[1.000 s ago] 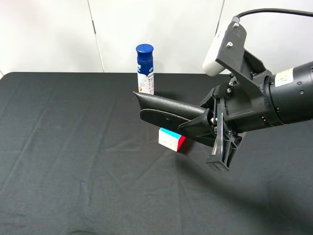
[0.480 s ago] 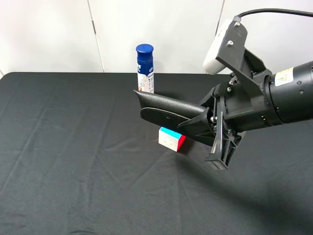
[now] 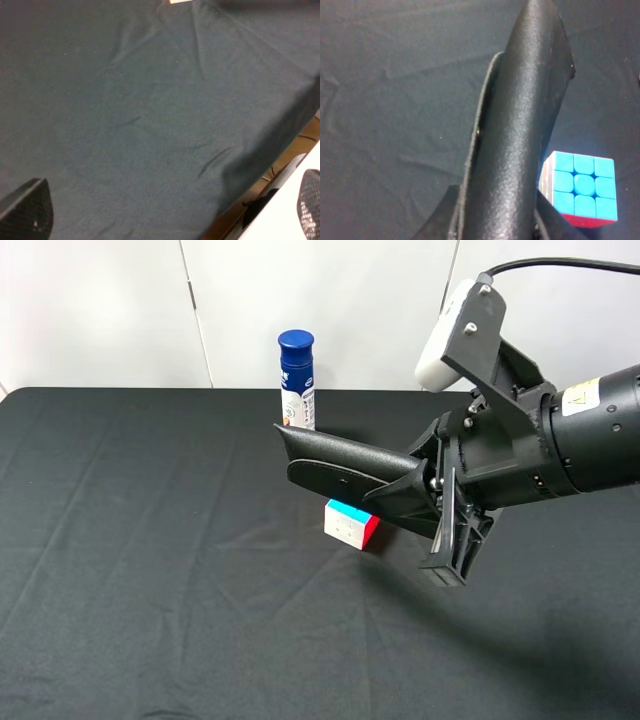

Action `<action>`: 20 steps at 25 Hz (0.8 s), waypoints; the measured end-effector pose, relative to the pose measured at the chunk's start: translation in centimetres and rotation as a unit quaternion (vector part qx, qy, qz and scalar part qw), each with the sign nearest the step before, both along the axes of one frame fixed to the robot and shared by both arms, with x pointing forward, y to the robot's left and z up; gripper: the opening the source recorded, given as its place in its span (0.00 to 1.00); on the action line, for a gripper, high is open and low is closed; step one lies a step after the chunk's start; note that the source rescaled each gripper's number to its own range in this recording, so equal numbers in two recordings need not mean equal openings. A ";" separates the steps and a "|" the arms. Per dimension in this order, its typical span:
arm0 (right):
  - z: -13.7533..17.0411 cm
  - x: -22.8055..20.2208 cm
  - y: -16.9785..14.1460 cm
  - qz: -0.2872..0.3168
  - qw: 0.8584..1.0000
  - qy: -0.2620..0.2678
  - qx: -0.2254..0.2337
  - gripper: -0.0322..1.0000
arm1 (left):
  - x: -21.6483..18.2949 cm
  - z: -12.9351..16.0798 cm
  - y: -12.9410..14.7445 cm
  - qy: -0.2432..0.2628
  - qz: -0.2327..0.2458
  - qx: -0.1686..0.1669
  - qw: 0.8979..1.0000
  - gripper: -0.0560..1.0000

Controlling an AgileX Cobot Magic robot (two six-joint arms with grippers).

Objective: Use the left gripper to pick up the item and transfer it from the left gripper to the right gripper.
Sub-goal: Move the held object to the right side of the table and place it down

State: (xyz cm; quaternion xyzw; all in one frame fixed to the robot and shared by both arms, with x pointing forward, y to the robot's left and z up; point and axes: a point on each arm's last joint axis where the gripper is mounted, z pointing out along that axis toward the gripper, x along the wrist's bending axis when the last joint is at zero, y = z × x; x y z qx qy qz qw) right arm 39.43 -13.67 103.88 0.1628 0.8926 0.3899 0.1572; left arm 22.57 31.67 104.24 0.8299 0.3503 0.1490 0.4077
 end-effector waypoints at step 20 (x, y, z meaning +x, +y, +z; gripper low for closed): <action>0.0 0.0 0.0 -0.010 1.000 0.009 0.006 0.04 | -0.5 0.0 -0.5 0.000 0.152 -0.002 0.988 0.96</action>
